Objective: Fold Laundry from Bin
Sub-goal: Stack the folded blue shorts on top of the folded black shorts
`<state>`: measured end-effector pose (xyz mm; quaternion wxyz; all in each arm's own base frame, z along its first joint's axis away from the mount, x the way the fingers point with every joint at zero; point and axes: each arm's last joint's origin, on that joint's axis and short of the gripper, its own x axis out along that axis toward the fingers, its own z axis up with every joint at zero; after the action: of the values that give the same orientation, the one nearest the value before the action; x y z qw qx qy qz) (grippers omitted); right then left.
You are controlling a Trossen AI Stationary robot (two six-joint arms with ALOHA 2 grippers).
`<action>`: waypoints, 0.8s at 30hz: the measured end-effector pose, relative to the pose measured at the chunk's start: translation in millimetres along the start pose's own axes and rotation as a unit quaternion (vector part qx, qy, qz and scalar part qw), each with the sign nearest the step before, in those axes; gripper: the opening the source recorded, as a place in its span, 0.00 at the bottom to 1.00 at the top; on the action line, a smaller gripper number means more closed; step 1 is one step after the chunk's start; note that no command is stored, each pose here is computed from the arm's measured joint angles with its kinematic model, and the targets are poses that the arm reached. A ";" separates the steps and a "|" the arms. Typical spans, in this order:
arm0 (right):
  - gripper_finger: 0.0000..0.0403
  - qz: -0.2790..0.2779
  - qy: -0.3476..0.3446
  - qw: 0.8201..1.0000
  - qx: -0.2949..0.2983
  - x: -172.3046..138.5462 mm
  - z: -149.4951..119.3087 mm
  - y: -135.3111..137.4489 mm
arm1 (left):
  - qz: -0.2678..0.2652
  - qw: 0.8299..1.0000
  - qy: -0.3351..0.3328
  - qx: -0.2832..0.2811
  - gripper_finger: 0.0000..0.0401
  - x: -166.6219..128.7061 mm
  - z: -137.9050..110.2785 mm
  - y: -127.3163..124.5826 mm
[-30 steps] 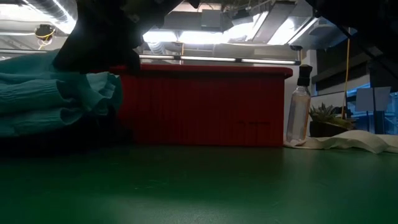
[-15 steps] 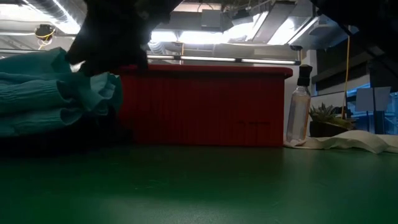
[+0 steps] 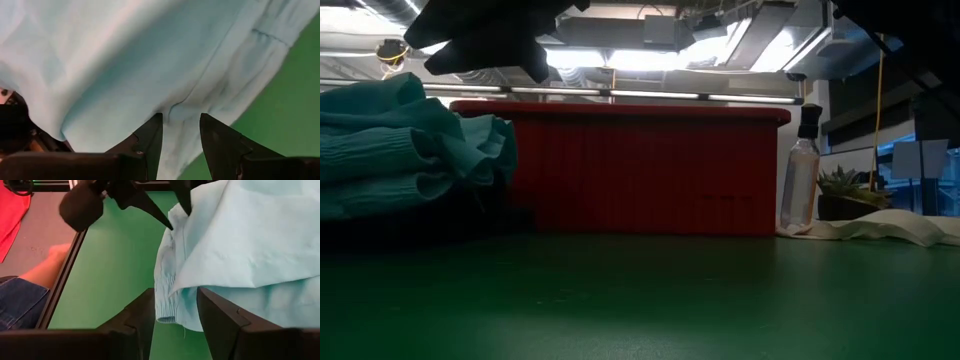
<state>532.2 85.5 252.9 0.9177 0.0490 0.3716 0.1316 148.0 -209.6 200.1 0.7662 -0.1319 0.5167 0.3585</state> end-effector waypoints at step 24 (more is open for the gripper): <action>0.36 -0.013 -0.058 0.997 -0.052 0.6 10.6 0.1 | -0.059 0.998 0.029 -0.006 0.00 1.8 -4.1 -12.2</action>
<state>540.0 85.9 260.1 0.9406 0.0040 0.3109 0.1362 153.9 -219.8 194.7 0.7701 -0.1774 0.5275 0.3119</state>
